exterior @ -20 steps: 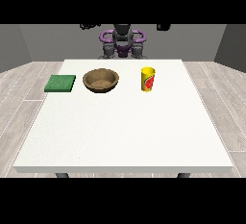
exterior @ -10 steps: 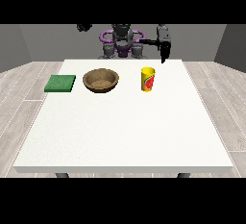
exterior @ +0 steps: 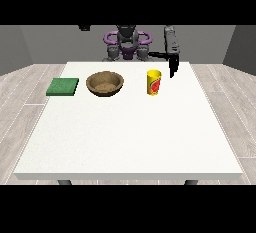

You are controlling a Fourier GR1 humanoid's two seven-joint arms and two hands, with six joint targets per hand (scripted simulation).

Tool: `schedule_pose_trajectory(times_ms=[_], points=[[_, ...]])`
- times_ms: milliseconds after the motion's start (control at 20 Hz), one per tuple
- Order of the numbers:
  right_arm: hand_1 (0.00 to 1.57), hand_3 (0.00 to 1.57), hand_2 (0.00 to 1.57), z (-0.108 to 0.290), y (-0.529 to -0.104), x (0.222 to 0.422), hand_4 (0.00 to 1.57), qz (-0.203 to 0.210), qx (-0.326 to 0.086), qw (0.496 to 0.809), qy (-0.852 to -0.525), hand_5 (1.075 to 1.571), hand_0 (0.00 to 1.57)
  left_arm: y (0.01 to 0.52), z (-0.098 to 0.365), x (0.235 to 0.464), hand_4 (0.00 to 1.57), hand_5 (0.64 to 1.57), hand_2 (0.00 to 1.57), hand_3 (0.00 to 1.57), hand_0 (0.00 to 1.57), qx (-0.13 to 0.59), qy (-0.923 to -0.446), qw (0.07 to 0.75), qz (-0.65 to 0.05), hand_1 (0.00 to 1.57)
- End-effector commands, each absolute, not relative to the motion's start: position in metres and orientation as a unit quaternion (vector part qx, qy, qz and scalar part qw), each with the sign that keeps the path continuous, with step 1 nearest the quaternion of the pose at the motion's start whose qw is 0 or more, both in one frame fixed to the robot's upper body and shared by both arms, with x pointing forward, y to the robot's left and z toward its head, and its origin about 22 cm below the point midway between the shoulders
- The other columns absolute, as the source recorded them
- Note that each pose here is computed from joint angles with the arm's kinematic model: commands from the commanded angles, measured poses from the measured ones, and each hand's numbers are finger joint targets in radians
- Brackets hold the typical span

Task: Pick the cup and pour the ball into the bowl, then pick the bowl and place it on the pad

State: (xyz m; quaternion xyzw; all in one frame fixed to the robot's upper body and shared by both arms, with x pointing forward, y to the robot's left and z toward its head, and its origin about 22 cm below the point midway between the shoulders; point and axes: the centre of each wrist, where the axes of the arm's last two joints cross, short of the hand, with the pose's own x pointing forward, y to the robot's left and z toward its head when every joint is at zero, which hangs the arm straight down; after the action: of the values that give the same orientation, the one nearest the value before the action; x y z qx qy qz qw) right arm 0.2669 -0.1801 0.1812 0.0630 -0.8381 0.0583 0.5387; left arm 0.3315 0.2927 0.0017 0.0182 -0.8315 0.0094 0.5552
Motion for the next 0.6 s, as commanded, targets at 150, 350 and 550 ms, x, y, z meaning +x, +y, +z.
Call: schedule_pose_trajectory(times_ms=[150,350,550], points=[[0.00,0.00,0.00,0.180,-0.230,0.270,0.00,0.052,0.058,0.531,-0.844,1.567,0.00,0.292,-0.031,0.328,0.00,1.432,0.00,0.00,0.00,0.022,-0.830,0.557,0.019,0.00],[0.00,0.00,0.00,0.192,-0.216,0.247,0.00,0.069,0.077,0.527,-0.843,1.568,0.00,0.314,-0.040,0.336,0.00,1.418,0.00,0.00,0.00,0.052,-0.824,0.562,0.045,0.00],[0.00,0.00,0.00,0.196,-0.221,0.237,0.00,0.070,0.088,0.518,-0.848,1.567,0.00,0.312,-0.045,0.343,0.00,1.429,0.00,0.00,0.00,0.060,-0.833,0.548,0.051,0.00]])
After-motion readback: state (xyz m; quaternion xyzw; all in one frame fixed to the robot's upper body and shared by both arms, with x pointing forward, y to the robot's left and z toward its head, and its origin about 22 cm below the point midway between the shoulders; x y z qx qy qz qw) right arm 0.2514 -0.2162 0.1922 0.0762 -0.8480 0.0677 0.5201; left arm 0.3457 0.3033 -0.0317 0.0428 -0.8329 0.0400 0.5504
